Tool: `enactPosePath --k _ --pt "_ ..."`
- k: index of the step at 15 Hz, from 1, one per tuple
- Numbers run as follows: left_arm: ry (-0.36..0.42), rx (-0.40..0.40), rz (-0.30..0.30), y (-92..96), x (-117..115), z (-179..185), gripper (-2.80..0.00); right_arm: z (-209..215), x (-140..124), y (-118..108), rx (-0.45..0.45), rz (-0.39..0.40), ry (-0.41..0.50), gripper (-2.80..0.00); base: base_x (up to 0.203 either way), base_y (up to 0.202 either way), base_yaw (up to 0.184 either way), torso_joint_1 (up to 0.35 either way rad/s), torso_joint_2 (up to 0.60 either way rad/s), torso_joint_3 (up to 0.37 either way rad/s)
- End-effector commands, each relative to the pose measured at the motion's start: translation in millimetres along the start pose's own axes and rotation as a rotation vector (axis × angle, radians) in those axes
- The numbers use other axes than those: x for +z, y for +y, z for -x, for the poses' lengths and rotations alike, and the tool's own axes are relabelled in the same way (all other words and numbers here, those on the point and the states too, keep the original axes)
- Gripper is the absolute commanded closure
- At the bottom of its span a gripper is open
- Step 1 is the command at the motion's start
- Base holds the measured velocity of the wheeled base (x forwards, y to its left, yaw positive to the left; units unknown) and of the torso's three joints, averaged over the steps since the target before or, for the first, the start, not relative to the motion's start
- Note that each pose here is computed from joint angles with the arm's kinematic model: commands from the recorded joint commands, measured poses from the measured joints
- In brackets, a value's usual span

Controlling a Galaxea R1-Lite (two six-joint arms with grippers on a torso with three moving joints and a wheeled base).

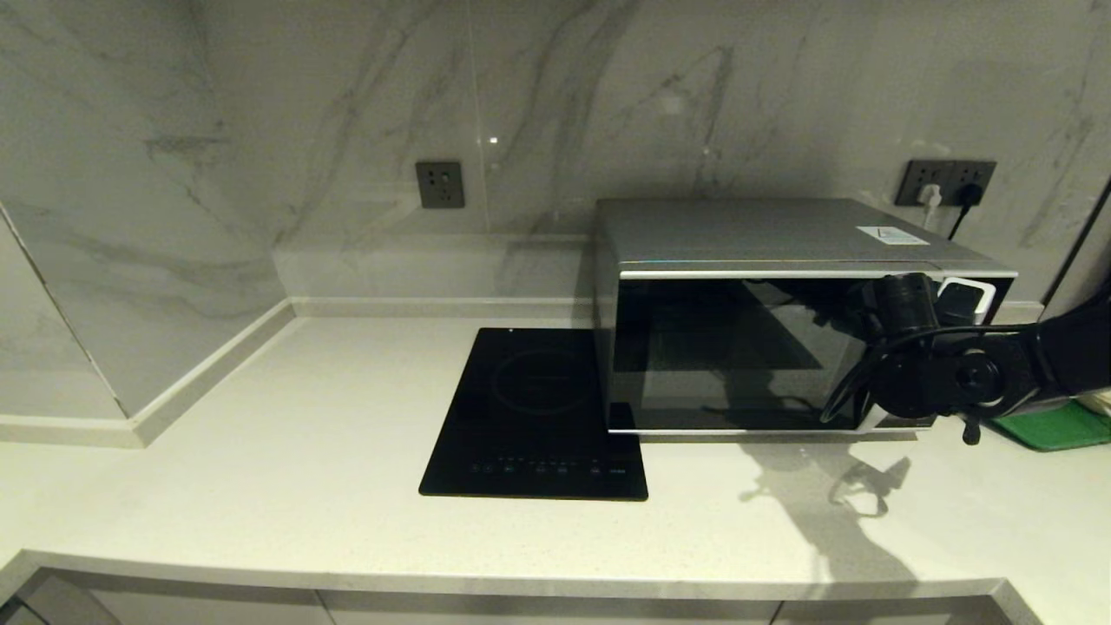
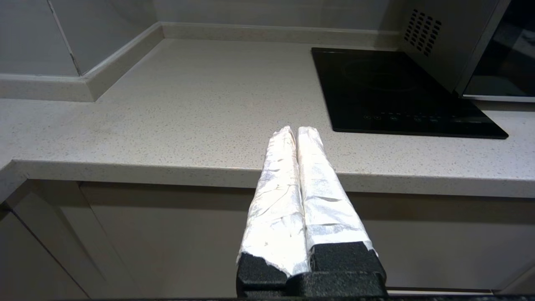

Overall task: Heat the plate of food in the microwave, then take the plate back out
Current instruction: Open the microwave oven

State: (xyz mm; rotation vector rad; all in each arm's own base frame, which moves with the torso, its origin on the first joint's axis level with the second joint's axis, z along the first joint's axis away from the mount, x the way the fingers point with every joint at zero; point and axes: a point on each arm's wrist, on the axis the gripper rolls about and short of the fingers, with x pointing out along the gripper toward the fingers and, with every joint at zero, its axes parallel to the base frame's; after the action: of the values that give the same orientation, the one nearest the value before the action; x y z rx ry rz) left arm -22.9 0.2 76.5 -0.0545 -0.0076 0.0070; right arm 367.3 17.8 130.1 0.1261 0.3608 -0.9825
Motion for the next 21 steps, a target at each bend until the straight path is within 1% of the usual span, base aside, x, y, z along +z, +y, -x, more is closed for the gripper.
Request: enactPosePath --k 1,2,4,5,7,9,10,11,13,15,16,17,18,19,21 --pt "0.000 0.000 -0.001 0.0 0 0 0.00 9 -3 -17 -0.001 0.007 0.017 -2.80 0.000 0.000 0.000 0.000 0.00 0.000" --pt "0.000 0.000 -0.001 0.0 0 0 0.00 10 -8 -21 0.017 0.009 0.039 -2.80 0.000 0.000 0.000 0.000 0.00 0.000" --pt "0.000 0.000 0.001 0.0 0 0 0.00 14 -5 -21 0.049 0.004 0.048 -2.80 0.000 0.000 0.000 0.000 0.00 0.000" --pt "0.000 0.000 0.001 0.0 0 0 0.00 26 -4 -20 0.108 0.008 0.061 -2.80 0.000 0.000 0.000 0.000 0.00 0.000" --pt "0.000 0.000 0.001 0.0 0 0 0.00 55 2 -26 0.264 0.022 0.091 -2.80 0.000 0.000 0.000 0.000 0.00 0.000" --pt "0.000 0.000 0.001 0.0 0 0 0.00 91 12 -41 0.443 0.048 0.102 -2.80 0.000 0.000 0.000 0.000 0.00 0.000" --pt "0.000 0.000 -0.001 0.0 0 0 0.00 109 17 -50 0.515 0.054 0.094 -2.80 0.000 0.000 0.000 0.000 0.00 0.000" --pt "0.000 0.000 0.001 0.0 0 0 0.00 126 23 -62 0.586 0.059 0.084 0.00 0.000 0.000 0.000 0.000 0.00 0.000" --pt "0.000 0.000 0.000 0.0 0 0 0.00 158 38 -95 0.733 0.058 0.074 0.00 0.000 0.000 0.000 0.000 0.00 0.000" --pt "0.000 0.000 0.001 0.0 0 0 0.00 182 59 -130 0.863 0.059 0.095 0.00 0.000 0.000 0.000 0.000 0.00 0.000" --pt "0.000 0.000 0.001 0.0 0 0 0.00 191 76 -140 0.910 0.039 0.112 0.00 0.000 0.000 0.000 0.000 0.00 0.000" --pt "0.000 0.000 0.001 0.0 0 0 0.00 198 92 -145 0.952 0.007 0.136 0.00 0.000 0.000 0.000 0.000 0.00 0.000" --pt "0.000 0.000 0.001 0.0 0 0 0.00 202 108 -147 0.979 -0.036 0.166 0.00 0.000 0.000 0.000 0.000 0.00 0.000" --pt "0.000 0.000 0.000 0.0 0 0 0.00 201 121 -141 0.976 -0.079 0.201 0.00 0.000 0.000 0.000 0.000 0.00 0.000" --pt "0.000 0.000 0.001 0.0 0 0 0.00 183 134 -109 0.906 -0.140 0.285 0.00 0.000 0.000 0.000 0.000 0.00 0.000"
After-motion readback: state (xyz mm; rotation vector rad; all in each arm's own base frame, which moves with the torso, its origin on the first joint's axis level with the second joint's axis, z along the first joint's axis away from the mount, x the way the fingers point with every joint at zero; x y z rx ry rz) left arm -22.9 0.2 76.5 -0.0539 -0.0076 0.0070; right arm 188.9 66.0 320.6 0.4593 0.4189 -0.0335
